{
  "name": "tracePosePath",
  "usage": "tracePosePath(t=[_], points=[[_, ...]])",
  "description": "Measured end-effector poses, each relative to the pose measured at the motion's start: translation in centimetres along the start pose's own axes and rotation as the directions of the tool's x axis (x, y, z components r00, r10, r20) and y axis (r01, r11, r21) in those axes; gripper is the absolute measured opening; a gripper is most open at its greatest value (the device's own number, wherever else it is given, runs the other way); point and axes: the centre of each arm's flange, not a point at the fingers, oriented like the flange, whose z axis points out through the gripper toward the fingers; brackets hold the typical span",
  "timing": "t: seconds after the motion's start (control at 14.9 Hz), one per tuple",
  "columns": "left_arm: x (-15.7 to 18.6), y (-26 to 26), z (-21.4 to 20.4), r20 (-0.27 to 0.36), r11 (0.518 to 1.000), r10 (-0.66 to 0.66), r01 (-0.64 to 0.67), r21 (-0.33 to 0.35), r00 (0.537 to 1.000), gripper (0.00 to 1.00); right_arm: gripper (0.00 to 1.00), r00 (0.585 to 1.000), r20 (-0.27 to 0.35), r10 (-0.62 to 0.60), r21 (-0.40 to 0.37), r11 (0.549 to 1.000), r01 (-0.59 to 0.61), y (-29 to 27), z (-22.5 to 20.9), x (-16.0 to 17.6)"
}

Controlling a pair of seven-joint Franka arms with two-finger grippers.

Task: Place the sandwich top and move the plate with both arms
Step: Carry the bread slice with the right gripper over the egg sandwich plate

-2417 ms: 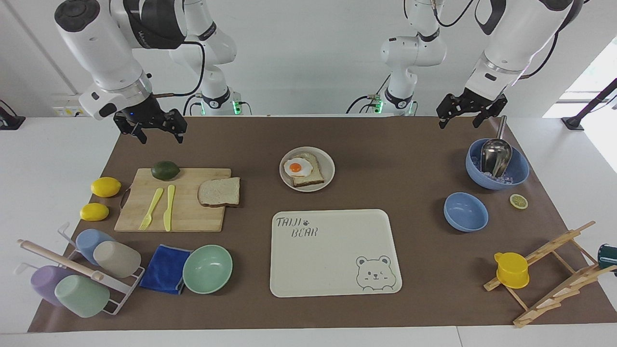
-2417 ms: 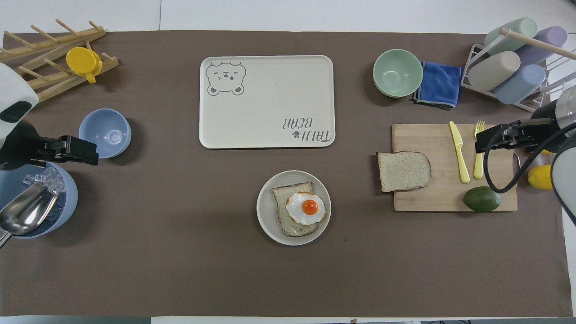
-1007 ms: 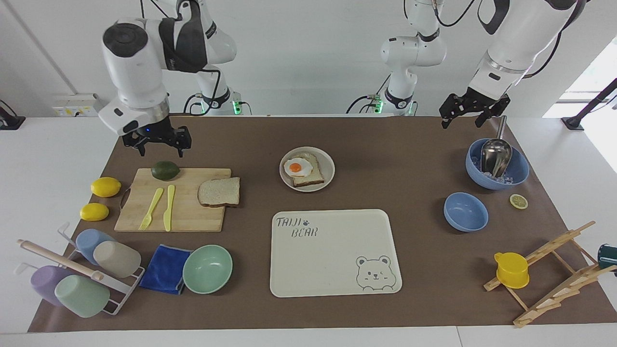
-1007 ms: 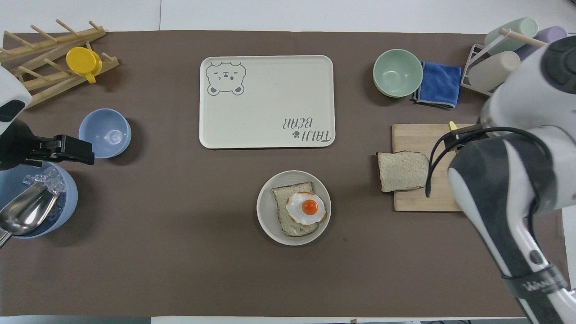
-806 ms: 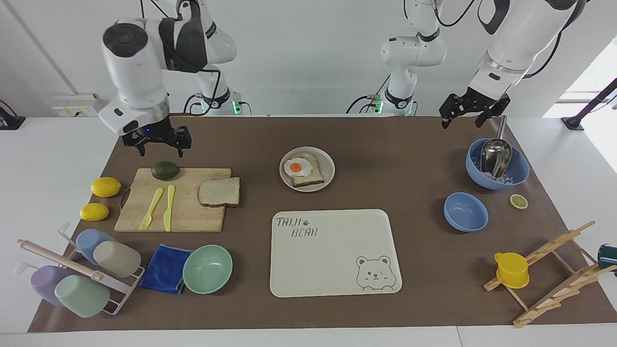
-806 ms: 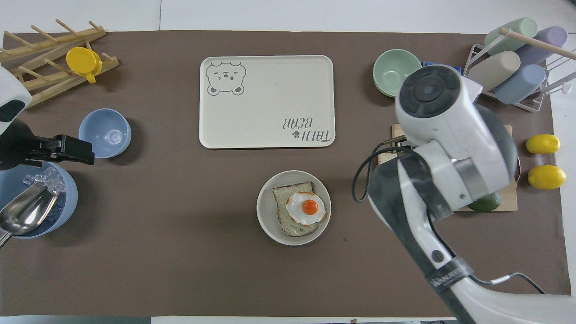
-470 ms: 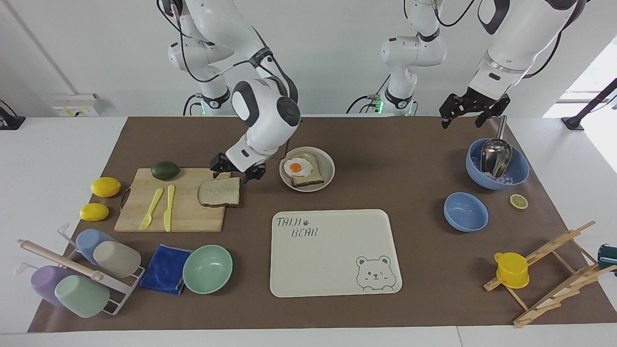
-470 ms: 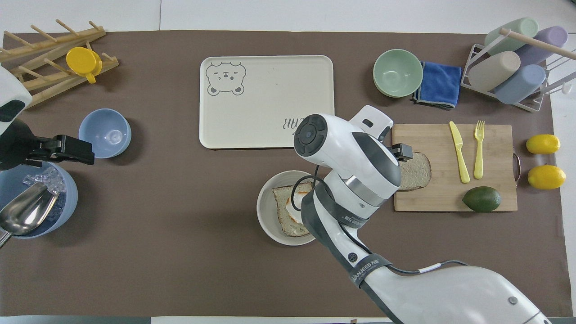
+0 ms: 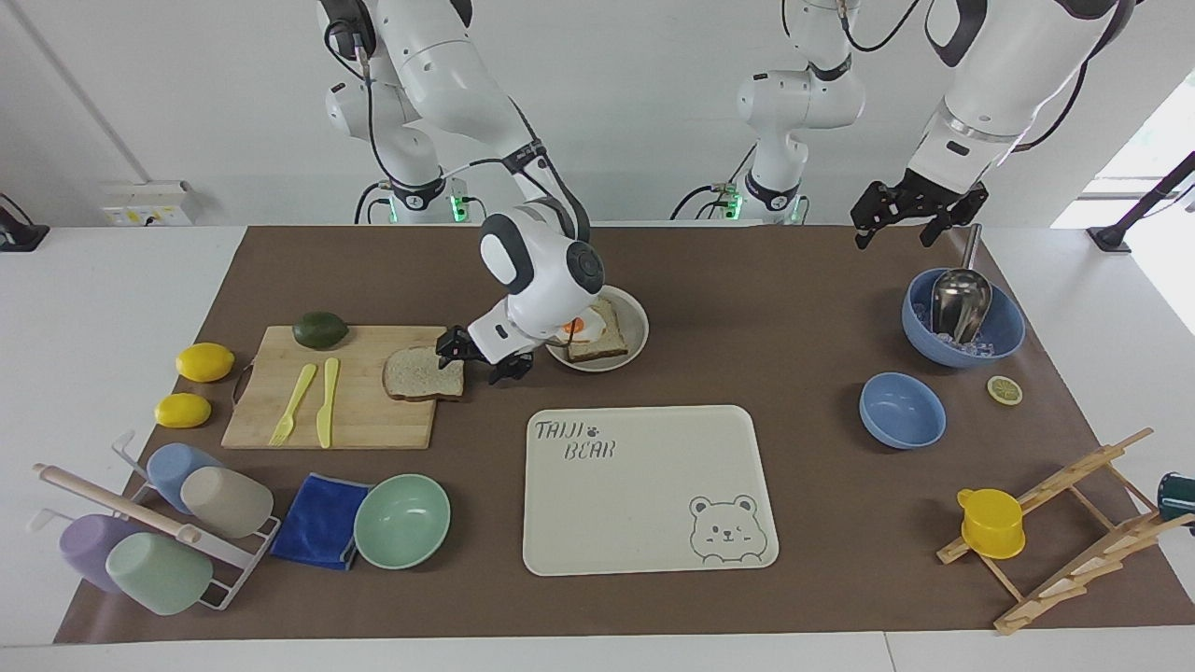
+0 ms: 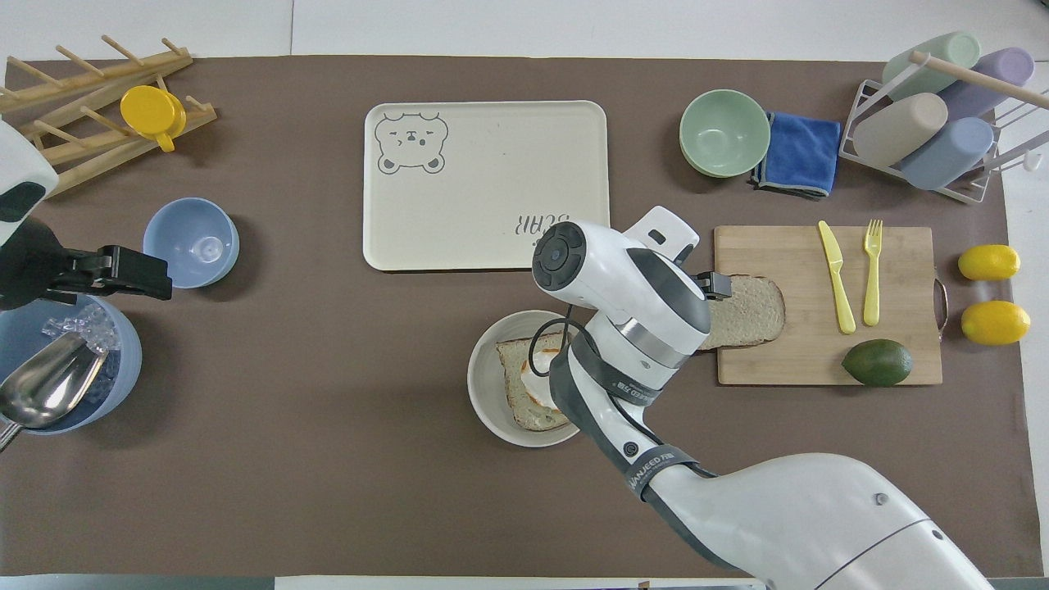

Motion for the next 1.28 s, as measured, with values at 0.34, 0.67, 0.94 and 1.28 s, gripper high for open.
tracePosePath(t=[0.34,0.67,0.94,1.28], points=[[0.0,0.0,0.0,0.0,1.0,0.0,0.0,0.0,1.0,1.0,1.0,0.999,0.038,0.005,-0.018,1.0,-0.004,0.6,2.3,-0.6],[0.0,0.0,0.0,0.0,1.0,0.0,0.0,0.0,1.0,1.0,0.85,0.999,0.05,0.002,-0.024,1.0,-0.001,0.8,2.9,-1.0],[0.0,0.0,0.0,0.0,1.0,0.0,0.0,0.0,1.0,1.0,0.74,0.998,0.06,-0.005,-0.031,0.999,0.007,0.9,3.4,-1.6],[0.0,0.0,0.0,0.0,1.0,0.0,0.0,0.0,1.0,1.0,0.63,0.998,0.065,-0.009,-0.034,0.999,0.011,0.9,3.6,-2.0]])
